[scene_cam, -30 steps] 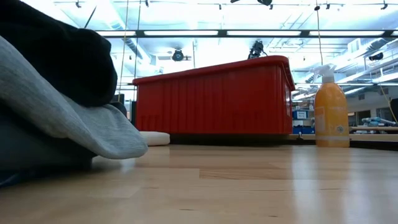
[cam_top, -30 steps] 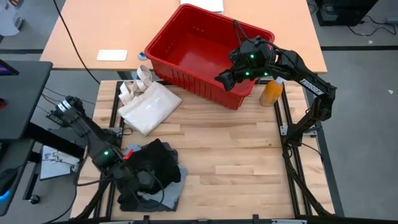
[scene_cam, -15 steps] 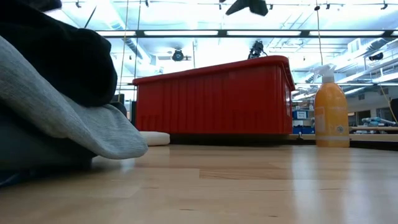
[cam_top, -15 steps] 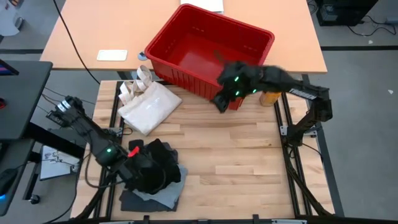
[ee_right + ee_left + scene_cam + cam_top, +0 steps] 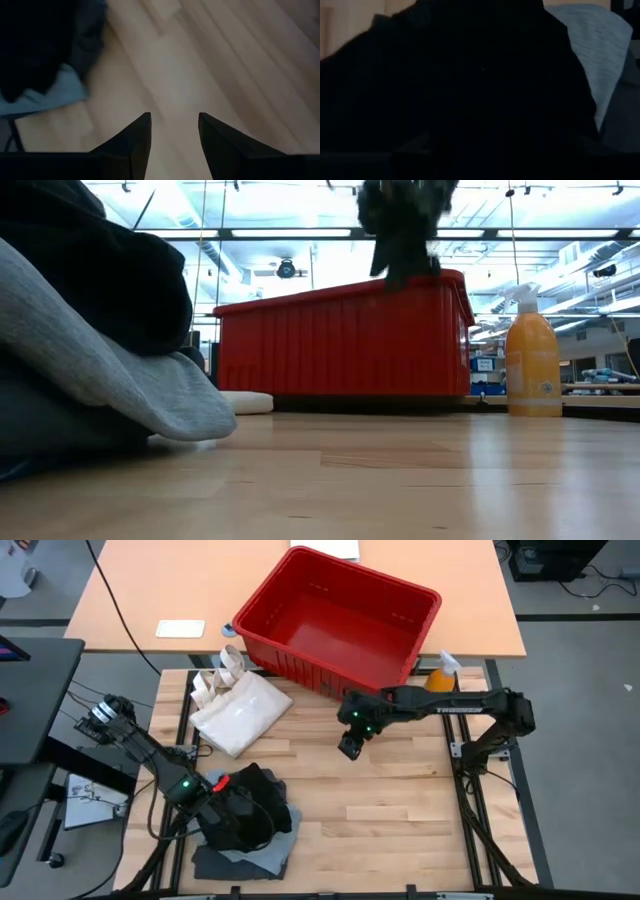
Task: Fold Laundry from Bin
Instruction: Remove the black t-shirt from the red organizer bin and put it on the pile of clothes on the table
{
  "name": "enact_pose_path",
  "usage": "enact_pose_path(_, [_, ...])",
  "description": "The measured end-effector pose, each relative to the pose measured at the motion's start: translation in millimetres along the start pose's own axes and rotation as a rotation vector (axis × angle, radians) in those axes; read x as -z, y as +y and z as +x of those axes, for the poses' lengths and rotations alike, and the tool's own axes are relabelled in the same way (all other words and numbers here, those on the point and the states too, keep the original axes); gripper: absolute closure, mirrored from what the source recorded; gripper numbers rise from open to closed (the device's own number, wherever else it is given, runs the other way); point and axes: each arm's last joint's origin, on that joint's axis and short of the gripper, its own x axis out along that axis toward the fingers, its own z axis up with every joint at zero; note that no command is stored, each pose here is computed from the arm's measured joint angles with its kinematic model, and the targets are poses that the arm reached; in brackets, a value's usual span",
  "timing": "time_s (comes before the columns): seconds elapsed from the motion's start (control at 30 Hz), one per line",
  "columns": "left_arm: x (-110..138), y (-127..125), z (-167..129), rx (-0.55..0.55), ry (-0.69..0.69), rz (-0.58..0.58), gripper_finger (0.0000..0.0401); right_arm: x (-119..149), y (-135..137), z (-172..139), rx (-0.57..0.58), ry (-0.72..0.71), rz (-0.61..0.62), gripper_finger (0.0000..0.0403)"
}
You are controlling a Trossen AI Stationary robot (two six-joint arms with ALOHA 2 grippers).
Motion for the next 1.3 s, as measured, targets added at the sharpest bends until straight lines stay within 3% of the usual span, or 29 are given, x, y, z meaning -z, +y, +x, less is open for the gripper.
enact_pose_path(0.17, [-4.4,5.3,1.3,-0.009,0.0,0.008,0.0183,3.6,-44.9,23.2,-0.078,0.074,-0.02,0.0231])
enact_pose_path(0.33, [-7.6,9.6,2.3,-0.014,0.002,-0.006,0.0184,0.2,-97.1,19.9,0.105,0.088,-0.031,0.0231])
enact_pose_path(0.43, [-8.7,12.3,2.8,-0.015,0.014,-0.016,0.0184,-11.0,-117.3,12.6,0.044,0.03,0.006,0.0231])
enact_pose_path(0.6, [-9.4,17.4,3.5,-0.037,0.032,-0.072,0.0184,-24.9,-108.4,5.6,-0.208,-0.045,0.017,0.0231])
enact_pose_path(0.83, [-13.8,25.0,4.4,-0.05,0.035,-0.176,0.0184,-35.6,-79.6,6.7,-0.368,-0.153,-0.087,0.0231])
enact_pose_path(0.9, [-15.0,26.9,4.5,-0.052,0.034,-0.2,0.0184,-34.5,-84.2,6.7,-0.329,-0.151,-0.125,0.0231])
enact_pose_path(1.03, [-16.3,28.4,4.8,-0.043,0.04,-0.218,0.0184,-34.1,-117.9,0.4,-0.208,-0.136,-0.113,0.0231])
enact_pose_path(1.17, [-16.3,27.7,4.9,-0.016,0.058,-0.221,0.0184,-30.7,-159.0,-9.0,0.056,-0.111,-0.055,0.0231])
enact_pose_path(1.23, [-17.5,25.6,5.0,0.027,0.066,-0.225,0.0184,-31.0,-176.6,-14.8,0.153,-0.125,-0.013,0.0231])
enact_pose_path(1.3, [-20.6,20.5,4.9,0.12,0.07,-0.228,0.0184,-33.6,-191.3,-20.8,0.153,-0.165,0.016,0.0231])
